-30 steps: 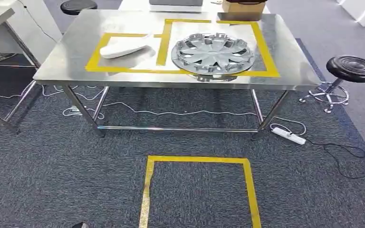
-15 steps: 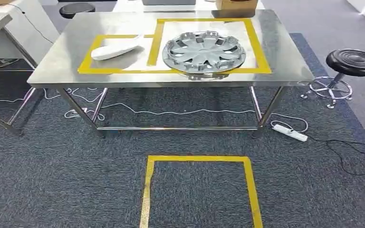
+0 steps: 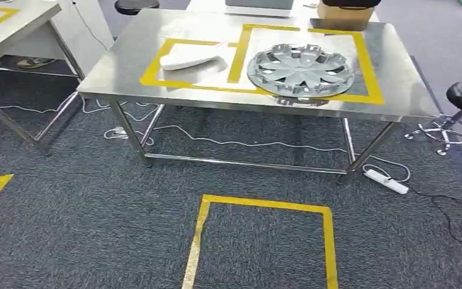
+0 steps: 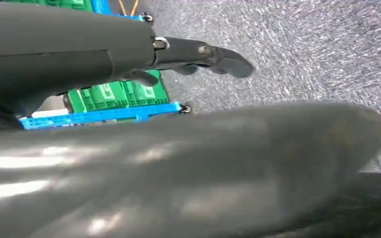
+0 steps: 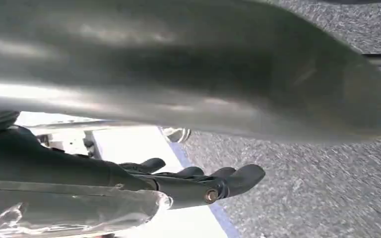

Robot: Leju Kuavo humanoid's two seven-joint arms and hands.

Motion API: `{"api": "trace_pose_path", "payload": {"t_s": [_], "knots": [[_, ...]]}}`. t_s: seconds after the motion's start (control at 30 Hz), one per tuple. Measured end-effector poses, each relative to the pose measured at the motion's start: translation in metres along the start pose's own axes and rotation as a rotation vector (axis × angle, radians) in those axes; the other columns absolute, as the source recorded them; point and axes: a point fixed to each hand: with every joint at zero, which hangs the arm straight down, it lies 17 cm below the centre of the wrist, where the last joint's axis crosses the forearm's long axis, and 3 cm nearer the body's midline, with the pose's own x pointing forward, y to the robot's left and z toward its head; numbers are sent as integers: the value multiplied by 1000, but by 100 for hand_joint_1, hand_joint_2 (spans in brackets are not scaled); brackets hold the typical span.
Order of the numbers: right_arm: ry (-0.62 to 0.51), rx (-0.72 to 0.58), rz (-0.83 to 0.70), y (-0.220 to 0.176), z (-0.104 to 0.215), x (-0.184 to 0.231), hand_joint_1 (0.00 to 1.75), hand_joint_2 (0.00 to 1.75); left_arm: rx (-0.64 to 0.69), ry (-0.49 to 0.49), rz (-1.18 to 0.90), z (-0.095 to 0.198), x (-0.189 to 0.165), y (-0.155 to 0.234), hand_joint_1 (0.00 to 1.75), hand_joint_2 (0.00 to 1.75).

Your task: Take the parts from the cabinet and place them on the table.

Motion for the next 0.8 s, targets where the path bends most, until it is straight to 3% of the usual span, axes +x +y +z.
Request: {"api": "trace_pose_path", "payload": {"t_s": [0.8], "knots": [[-19, 5, -7, 0, 0, 4, 0, 0, 27, -12, -4, 1, 6, 4, 0, 0]]}}
